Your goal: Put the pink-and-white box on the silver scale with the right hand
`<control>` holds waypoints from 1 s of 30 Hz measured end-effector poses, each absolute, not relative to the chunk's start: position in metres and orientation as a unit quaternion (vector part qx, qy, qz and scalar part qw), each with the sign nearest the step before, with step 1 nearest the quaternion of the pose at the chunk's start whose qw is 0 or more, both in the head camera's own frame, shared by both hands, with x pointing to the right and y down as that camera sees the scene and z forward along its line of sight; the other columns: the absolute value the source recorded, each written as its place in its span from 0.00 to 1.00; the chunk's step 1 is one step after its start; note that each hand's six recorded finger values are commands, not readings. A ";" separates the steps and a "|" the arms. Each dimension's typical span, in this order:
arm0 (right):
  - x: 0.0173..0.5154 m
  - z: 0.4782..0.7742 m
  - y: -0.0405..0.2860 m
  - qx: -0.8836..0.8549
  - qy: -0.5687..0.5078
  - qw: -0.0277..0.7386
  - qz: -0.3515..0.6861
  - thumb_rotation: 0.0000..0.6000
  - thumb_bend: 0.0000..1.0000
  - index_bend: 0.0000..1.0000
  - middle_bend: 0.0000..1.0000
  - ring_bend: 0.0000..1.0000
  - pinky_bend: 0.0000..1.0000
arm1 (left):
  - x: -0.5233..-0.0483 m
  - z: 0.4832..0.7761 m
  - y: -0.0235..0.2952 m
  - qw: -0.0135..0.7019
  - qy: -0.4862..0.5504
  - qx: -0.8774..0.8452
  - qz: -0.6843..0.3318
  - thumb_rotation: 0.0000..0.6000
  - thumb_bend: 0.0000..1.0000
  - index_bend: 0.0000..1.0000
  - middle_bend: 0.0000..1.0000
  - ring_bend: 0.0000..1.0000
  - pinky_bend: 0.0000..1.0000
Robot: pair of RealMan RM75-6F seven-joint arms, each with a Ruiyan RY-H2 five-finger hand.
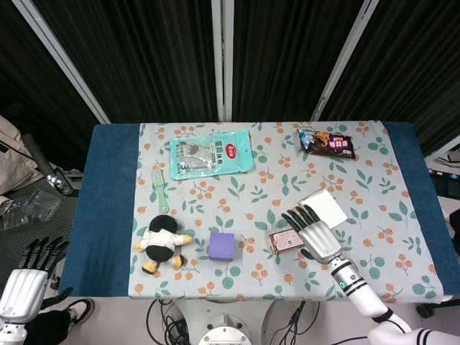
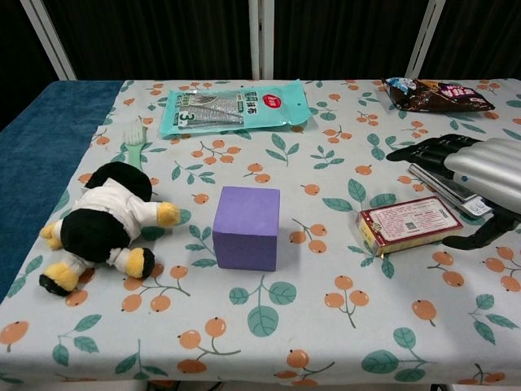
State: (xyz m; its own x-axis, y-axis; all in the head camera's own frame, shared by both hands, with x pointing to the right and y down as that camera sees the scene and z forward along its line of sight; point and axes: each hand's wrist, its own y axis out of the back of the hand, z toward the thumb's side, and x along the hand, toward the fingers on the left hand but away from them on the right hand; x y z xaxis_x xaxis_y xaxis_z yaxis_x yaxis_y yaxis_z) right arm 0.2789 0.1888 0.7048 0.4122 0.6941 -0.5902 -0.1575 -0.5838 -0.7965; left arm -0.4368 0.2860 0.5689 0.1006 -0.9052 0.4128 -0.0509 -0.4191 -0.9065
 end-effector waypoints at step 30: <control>0.251 0.710 0.178 -0.724 -0.200 0.413 0.514 1.00 0.31 0.46 0.48 0.43 0.48 | -0.444 0.567 0.289 0.382 0.386 -0.631 -0.553 1.00 0.11 0.13 0.06 0.00 0.08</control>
State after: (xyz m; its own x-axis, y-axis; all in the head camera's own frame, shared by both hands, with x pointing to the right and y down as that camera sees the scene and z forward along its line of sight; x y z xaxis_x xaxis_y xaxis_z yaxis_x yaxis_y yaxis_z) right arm 0.2514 0.1776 0.7098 0.3910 0.7149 -0.5797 -0.1355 -0.5782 -0.8045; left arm -0.4437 0.2887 0.5670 0.0892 -0.9109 0.4028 -0.0648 -0.4089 -0.9103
